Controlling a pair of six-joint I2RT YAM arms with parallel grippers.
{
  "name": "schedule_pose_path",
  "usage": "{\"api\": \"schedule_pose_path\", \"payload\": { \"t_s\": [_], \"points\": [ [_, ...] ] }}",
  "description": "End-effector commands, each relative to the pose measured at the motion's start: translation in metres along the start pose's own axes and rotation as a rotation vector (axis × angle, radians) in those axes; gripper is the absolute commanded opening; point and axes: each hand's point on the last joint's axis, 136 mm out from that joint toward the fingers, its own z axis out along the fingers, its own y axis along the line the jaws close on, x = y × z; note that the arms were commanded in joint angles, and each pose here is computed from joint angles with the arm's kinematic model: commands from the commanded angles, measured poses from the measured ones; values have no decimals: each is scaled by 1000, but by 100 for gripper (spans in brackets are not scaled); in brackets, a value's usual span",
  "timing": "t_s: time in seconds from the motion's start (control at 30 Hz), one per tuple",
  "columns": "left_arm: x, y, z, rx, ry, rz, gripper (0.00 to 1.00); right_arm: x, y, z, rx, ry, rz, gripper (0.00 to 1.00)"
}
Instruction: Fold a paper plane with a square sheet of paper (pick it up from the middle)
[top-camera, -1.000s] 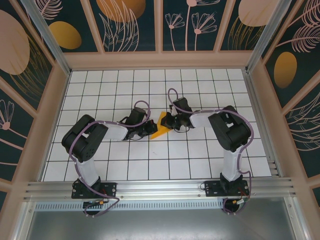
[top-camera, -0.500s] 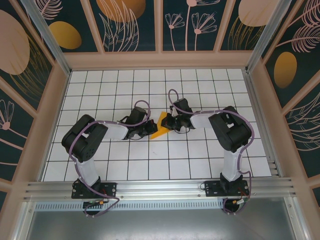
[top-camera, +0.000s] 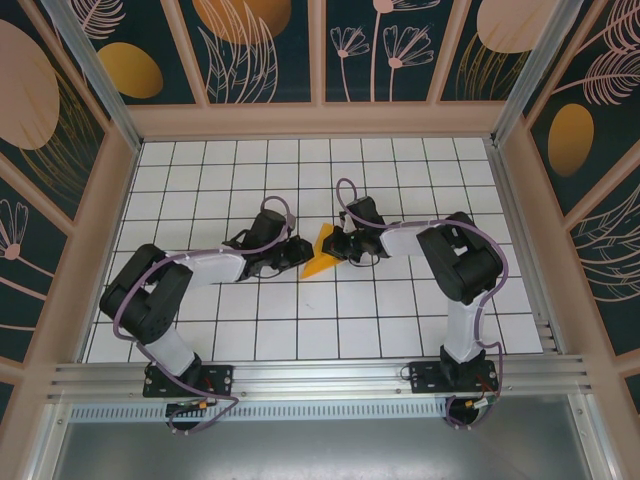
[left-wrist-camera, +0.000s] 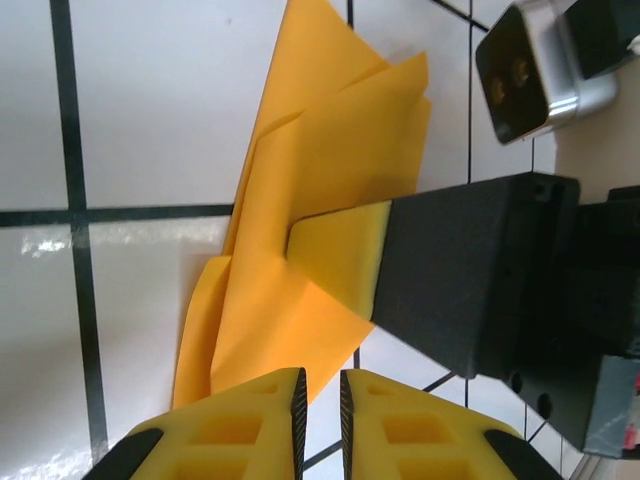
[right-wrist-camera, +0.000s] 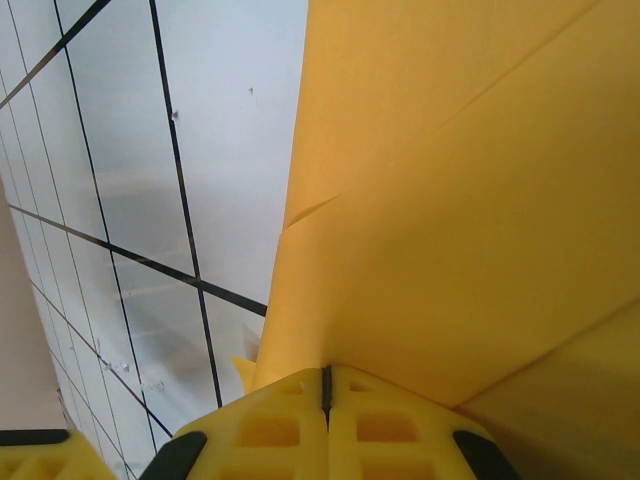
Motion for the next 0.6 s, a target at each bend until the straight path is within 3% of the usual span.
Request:
{"api": "schedule_pose_path", "payload": {
  "t_s": [0.0,0.57],
  "points": [
    [13,7,2,-8,51,-24,18,17,-46,13,149,37,65,2],
    [25,31,20,-128,97,-8,13,18,-50,16,167,45,73,1]
  ]
}}
